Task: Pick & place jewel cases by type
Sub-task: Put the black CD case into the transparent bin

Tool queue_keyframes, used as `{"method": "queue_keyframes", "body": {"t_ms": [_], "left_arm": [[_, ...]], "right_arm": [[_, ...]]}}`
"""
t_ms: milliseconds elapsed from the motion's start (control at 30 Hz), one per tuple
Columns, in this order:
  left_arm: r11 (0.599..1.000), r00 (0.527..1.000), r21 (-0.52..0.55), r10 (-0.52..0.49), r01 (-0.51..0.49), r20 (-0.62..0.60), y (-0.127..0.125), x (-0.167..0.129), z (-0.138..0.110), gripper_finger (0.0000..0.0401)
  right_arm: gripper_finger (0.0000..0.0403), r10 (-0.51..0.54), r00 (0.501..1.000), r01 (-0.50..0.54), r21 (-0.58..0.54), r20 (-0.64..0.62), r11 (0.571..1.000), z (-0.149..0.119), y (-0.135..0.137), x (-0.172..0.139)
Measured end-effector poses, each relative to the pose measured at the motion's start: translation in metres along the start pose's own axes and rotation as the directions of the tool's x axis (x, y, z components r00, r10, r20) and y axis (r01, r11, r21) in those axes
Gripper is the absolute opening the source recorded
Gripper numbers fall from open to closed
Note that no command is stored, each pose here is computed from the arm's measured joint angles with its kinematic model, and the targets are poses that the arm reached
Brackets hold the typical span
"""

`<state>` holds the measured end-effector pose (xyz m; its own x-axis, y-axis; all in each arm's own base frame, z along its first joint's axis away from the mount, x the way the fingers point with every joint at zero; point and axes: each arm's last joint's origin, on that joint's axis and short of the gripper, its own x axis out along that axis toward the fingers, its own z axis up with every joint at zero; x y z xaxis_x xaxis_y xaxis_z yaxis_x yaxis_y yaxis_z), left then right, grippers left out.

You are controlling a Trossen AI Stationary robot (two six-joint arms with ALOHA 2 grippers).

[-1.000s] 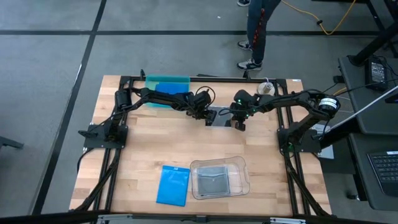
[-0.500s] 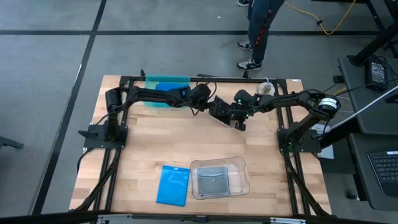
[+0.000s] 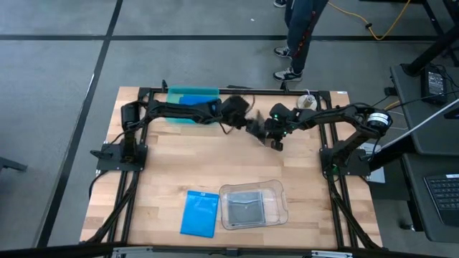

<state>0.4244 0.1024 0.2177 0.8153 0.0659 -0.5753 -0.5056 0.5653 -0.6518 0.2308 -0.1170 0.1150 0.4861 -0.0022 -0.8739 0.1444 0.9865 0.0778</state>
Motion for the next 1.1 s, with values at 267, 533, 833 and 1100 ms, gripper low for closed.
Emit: {"method": "queue_keyframes", "body": {"t_ms": [267,533,833,1100], "left_arm": [[0.999,0.994,-0.04,0.032,-0.037,-0.107,0.015,0.02,-0.016,0.0237],[0.998,0.996,-0.051,-0.031,0.027,-0.085,0.012,0.029,-0.019,0.0237],[0.996,0.996,-0.071,-0.064,0.06,-0.062,0.013,0.028,-0.012,0.0237],[0.993,0.995,-0.077,-0.088,0.086,-0.035,0.012,0.024,-0.005,0.0237]], "right_arm": [[0.0006,0.001,1.0,-0.001,-0.004,0.011,1.0,0.001,0.0,0.001],[0.0006,0.005,1.0,-0.005,-0.002,0.006,1.0,0.001,0.0,0.0],[0.0006,0.007,1.0,-0.007,-0.005,0.007,1.0,0.001,0.0,0.0],[0.0006,0.007,1.0,-0.007,-0.017,0.007,1.0,0.001,0.0,0.0]]}}
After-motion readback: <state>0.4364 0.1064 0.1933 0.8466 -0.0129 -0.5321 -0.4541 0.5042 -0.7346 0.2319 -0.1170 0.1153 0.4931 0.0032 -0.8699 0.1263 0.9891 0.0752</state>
